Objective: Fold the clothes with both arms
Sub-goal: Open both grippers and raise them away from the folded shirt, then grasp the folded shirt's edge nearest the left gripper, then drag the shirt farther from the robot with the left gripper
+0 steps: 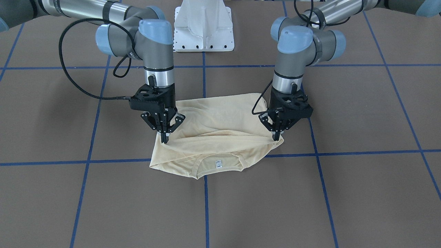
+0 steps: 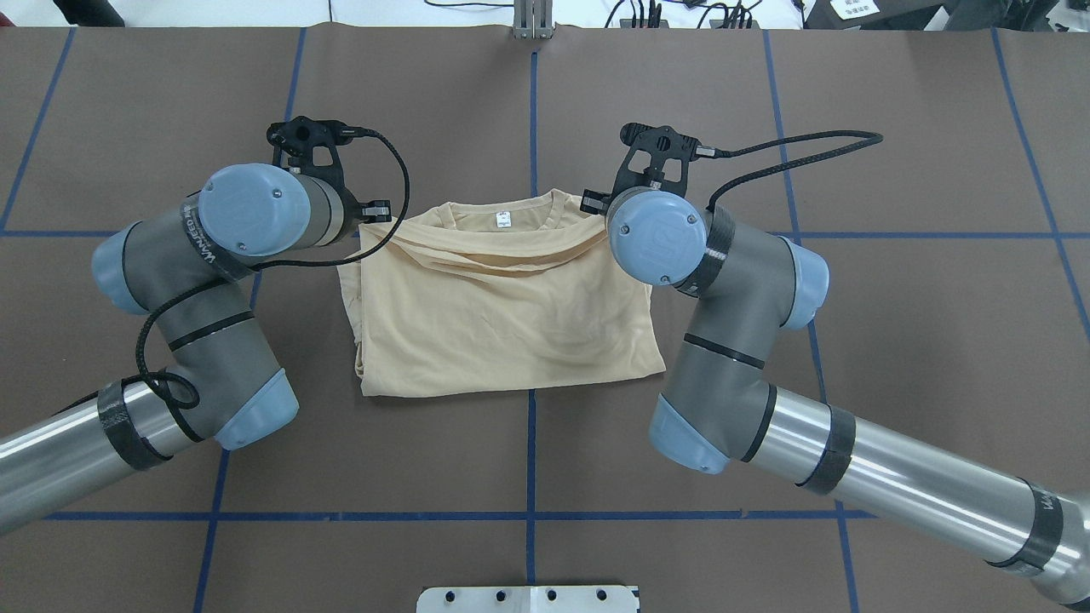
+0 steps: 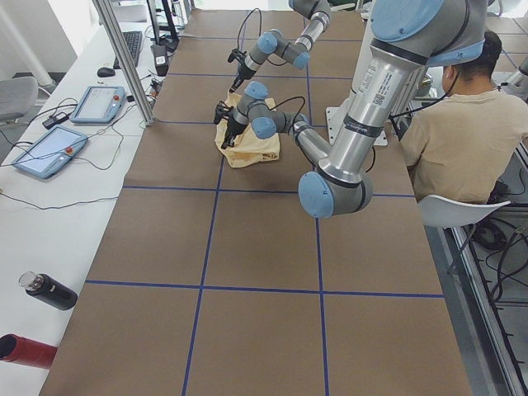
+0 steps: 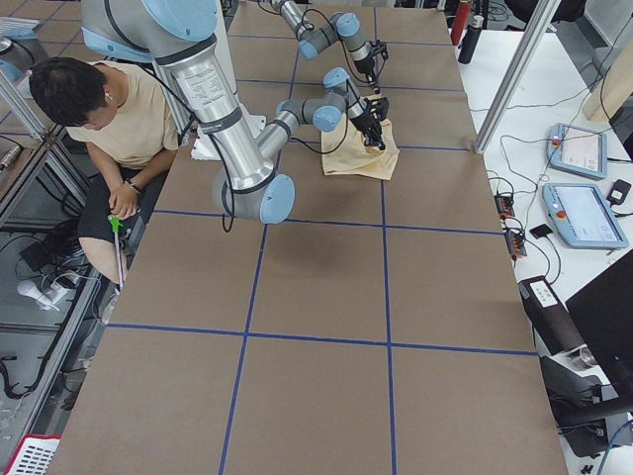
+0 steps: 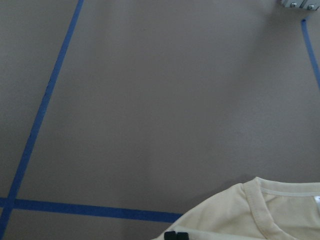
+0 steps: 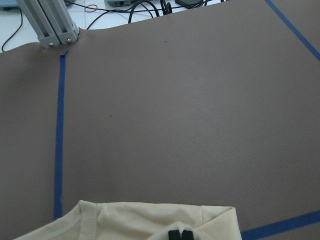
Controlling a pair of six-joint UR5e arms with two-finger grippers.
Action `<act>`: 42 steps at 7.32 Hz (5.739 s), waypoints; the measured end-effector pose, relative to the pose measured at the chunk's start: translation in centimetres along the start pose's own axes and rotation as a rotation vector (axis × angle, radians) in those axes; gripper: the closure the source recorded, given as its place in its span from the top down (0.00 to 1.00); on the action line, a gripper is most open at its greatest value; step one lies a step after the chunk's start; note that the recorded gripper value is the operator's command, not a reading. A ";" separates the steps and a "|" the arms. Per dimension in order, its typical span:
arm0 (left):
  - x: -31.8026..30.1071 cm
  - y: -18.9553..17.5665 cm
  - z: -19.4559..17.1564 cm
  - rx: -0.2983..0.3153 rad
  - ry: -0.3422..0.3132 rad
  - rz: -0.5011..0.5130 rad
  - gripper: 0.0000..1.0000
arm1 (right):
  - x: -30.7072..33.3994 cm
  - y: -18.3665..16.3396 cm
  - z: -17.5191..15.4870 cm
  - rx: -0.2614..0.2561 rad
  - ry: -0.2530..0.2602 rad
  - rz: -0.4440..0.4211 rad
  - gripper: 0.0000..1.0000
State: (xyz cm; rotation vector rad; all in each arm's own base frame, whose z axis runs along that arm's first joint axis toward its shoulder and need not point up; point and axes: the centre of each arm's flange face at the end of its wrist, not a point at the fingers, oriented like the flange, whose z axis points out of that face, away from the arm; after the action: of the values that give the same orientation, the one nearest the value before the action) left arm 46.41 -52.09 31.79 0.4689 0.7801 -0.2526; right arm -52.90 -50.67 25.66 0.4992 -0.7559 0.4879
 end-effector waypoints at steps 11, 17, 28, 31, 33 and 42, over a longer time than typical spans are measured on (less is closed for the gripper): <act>-1.6 0.0 -4.9 -0.036 0.114 0.087 1.00 | 3.7 -6.3 0.1 -0.135 -0.036 -0.128 1.00; -0.6 15.9 -5.9 -0.245 0.211 0.058 0.86 | 14.1 -9.8 -4.6 -0.228 -0.099 -0.234 1.00; -1.1 16.3 -4.6 -0.242 0.195 0.080 0.00 | 14.0 -9.7 -4.5 -0.224 -0.097 -0.237 1.00; -6.0 8.1 -1.8 -0.127 0.109 0.213 0.00 | 13.8 -9.6 -4.4 -0.227 -0.096 -0.233 1.00; -8.8 -2.0 2.9 -0.047 -0.004 0.289 0.00 | 13.7 -9.5 -4.3 -0.229 -0.096 -0.229 1.00; -13.9 -19.7 3.4 -0.015 0.158 0.470 1.00 | -0.4 -5.0 -1.8 -0.210 -0.090 -0.068 1.00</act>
State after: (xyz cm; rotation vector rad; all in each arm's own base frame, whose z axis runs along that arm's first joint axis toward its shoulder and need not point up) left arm 31.30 -70.24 37.85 0.6482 0.8016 0.2301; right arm -49.26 -53.60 23.00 0.3511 -0.8638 0.3202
